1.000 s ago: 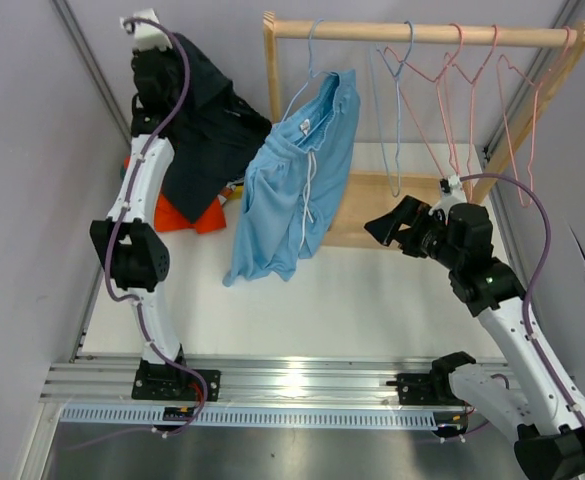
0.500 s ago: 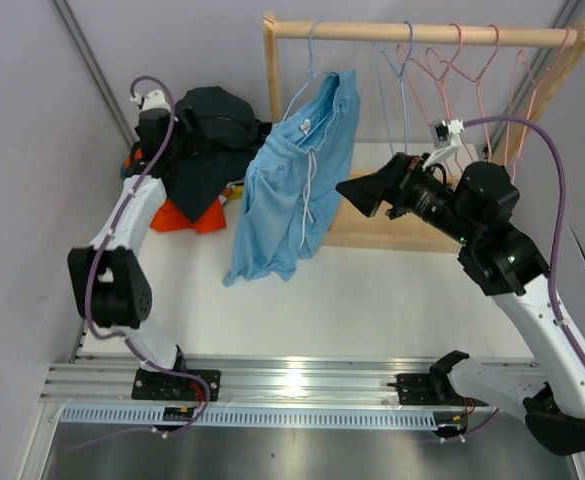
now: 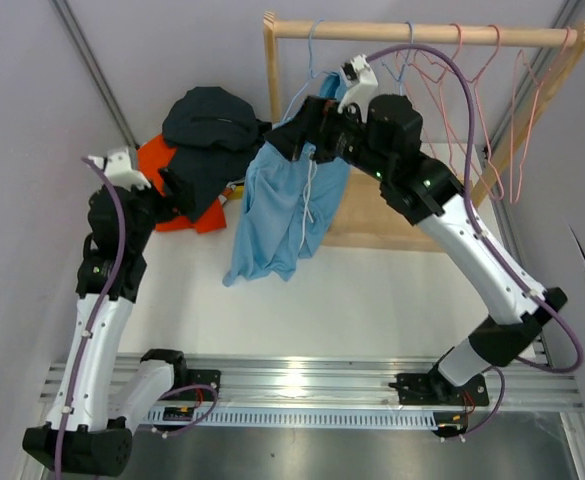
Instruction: Remove the shorts from the hanger
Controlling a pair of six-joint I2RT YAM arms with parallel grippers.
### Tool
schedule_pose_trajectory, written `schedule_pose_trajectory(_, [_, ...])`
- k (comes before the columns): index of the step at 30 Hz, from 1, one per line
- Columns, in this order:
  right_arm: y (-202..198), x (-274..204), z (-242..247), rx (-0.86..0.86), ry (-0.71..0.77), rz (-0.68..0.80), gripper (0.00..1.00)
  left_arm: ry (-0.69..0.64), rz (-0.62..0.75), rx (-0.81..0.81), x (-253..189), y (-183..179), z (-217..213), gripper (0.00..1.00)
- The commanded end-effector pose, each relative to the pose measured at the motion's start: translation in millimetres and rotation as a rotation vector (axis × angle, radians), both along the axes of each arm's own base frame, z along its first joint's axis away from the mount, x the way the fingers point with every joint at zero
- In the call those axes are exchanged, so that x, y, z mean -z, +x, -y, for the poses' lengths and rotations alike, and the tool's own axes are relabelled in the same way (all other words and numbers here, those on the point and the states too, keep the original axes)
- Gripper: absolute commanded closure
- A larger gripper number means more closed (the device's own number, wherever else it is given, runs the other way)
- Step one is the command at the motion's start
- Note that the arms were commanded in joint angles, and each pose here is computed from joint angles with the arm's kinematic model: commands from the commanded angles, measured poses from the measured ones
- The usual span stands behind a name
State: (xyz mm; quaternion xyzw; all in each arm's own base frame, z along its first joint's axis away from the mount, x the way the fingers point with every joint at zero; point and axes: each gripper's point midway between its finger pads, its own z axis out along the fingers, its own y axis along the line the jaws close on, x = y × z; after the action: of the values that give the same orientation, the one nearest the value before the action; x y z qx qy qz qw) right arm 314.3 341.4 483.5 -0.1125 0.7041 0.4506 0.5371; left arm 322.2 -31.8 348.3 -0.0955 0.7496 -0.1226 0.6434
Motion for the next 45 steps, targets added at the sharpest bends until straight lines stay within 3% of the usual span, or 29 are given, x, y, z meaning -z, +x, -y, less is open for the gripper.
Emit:
schedule_pose_trajectory(1, [30.9,-33.7,2.8,0.107,-0.012,0.125,0.01,0.018,-0.125,0.063,49.9,-32.9,8.3,0.01])
schedule_pose_trajectory(4, [56.2,-36.6,-4.6,0.160,-0.031,0.155,0.01,0.013,-0.152,0.062,71.4,-47.3,7.8,0.01])
schedule_pose_trajectory(11, [91.4,-23.6,-11.5,0.251,-0.041,0.137,0.01,-0.011,-0.078,0.045,73.0,-71.8,5.2,0.01])
schedule_pose_trajectory(19, [101.5,-12.6,-20.4,0.281,-0.020,0.102,0.03,-0.023,-0.071,0.096,74.0,-75.6,14.2,0.01])
schedule_pose_trajectory(21, [102.9,-8.8,-22.8,0.288,-0.024,0.101,0.15,-0.024,-0.064,0.102,72.5,-76.2,15.3,0.01])
schedule_pose_trajectory(22, [103.1,-11.1,-23.0,0.289,-0.017,0.107,0.27,-0.027,-0.064,0.110,72.5,-76.5,16.6,0.01])
schedule_pose_trajectory(24, [103.2,-11.7,-24.5,0.290,-0.012,0.109,0.41,-0.026,-0.062,0.116,72.4,-76.4,17.7,0.01])
schedule_pose_trajectory(25, [102.1,-13.7,-25.0,0.288,-0.006,0.112,0.53,-0.027,-0.064,0.119,72.8,-76.3,18.2,0.01])
schedule_pose_trajectory(32, [84.1,-38.4,-14.9,0.293,0.014,0.152,0.97,-0.015,-0.037,0.177,64.6,-77.7,27.2,0.01])
schedule_pose_trajectory(40, [34.5,-100.9,13.7,0.284,0.090,0.257,1.00,-0.026,0.032,0.326,21.5,-75.1,76.6,0.01])
schedule_pose_trajectory(45, [15.4,-111.0,27.3,0.287,0.098,0.264,1.00,-0.058,0.132,0.516,-16.7,-86.2,138.1,0.01])
